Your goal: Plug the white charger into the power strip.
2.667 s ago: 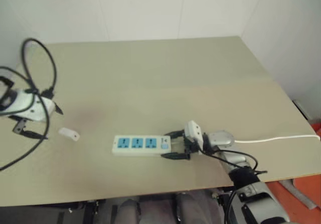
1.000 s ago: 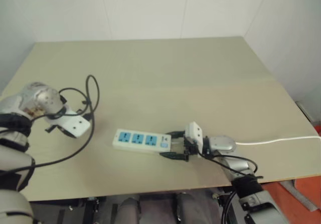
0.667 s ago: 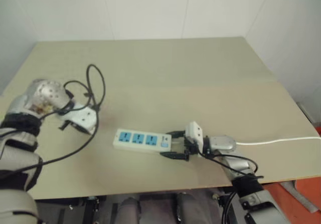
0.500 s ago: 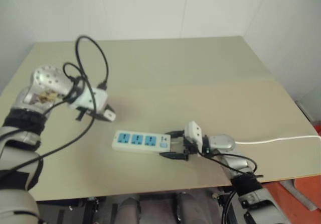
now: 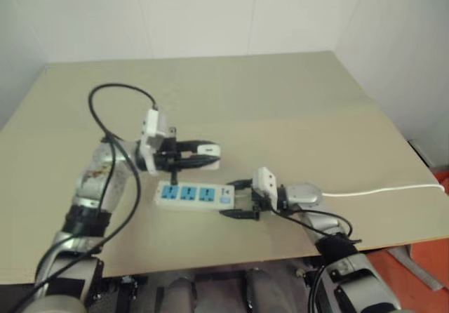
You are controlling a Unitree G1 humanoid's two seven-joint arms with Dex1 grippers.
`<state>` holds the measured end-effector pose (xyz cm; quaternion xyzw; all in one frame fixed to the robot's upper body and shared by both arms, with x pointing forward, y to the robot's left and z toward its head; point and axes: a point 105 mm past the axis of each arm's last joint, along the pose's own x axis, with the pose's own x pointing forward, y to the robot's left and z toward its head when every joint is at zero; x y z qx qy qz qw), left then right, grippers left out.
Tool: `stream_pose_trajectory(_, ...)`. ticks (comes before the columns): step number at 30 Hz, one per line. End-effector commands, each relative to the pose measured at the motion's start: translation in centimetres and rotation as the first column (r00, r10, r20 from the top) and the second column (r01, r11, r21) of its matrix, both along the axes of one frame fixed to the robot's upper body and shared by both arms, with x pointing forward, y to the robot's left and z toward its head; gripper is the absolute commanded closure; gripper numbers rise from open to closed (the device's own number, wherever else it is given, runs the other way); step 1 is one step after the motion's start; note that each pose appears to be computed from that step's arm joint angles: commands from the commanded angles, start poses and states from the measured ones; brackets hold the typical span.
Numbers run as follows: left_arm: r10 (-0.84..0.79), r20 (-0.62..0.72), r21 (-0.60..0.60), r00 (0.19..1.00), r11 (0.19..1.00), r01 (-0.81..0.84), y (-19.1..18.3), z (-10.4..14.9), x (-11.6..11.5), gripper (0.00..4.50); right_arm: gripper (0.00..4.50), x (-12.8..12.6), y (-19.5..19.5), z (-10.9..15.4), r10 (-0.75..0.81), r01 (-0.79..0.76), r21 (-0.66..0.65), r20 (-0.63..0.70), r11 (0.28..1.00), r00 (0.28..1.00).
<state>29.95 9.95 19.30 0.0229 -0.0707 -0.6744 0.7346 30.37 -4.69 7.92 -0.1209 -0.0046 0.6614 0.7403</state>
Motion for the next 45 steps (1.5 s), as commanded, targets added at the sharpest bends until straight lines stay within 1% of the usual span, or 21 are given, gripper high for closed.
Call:
stream_pose_trajectory(1,-0.01,-0.023,-0.026,1.0,1.0,0.01,-0.4,0.6,-0.5,3.47,1.09,-0.2,0.6,-0.2,0.023,-0.023,-0.002,0.002,1.0,1.0)
stream_pose_trajectory(4,-0.038,-0.077,0.004,0.996,0.999,0.039,-0.7,-0.6,-0.6,3.47,1.09,-0.2,0.6,-0.2,0.026,-0.026,-0.005,0.002,1.0,1.0)
stream_pose_trajectory(6,-0.055,-0.074,0.046,0.996,0.997,0.058,-0.6,-1.4,-0.6,3.47,1.09,-0.2,0.6,-0.2,0.026,-0.026,-0.007,0.001,1.0,1.0)
stream_pose_trajectory(12,-0.121,-0.1,0.092,0.988,0.987,0.131,-0.3,-2.5,-0.8,3.47,1.09,-0.3,0.6,-0.3,0.025,-0.025,-0.01,-0.004,1.0,1.0)
stream_pose_trajectory(17,-0.17,-0.085,0.115,0.982,0.977,0.179,-0.1,-3.1,-1.0,3.47,1.09,-0.4,0.5,-0.3,0.02,-0.02,-0.008,-0.004,1.0,1.0)
stream_pose_trajectory(21,-0.172,-0.065,0.11,0.983,0.978,0.178,0.0,-3.2,-0.6,3.47,1.09,-0.5,0.4,-0.3,0.017,-0.017,-0.009,-0.004,1.0,1.0)
stream_pose_trajectory(25,-0.16,-0.05,0.117,0.986,0.979,0.165,0.1,-3.8,-0.3,3.47,1.09,-0.4,0.3,-0.3,0.013,-0.013,-0.01,-0.005,1.0,1.0)
stream_pose_trajectory(33,-0.146,-0.014,0.158,0.989,0.976,0.147,0.5,-4.9,0.1,3.47,1.09,-0.4,0.2,-0.3,0.009,-0.009,-0.012,-0.006,1.0,1.0)
stream_pose_trajectory(45,-0.136,-0.019,0.193,0.991,0.972,0.137,1.5,-5.7,0.1,3.47,1.09,-0.4,0.1,-0.3,0.009,-0.009,-0.014,-0.007,1.0,1.0)
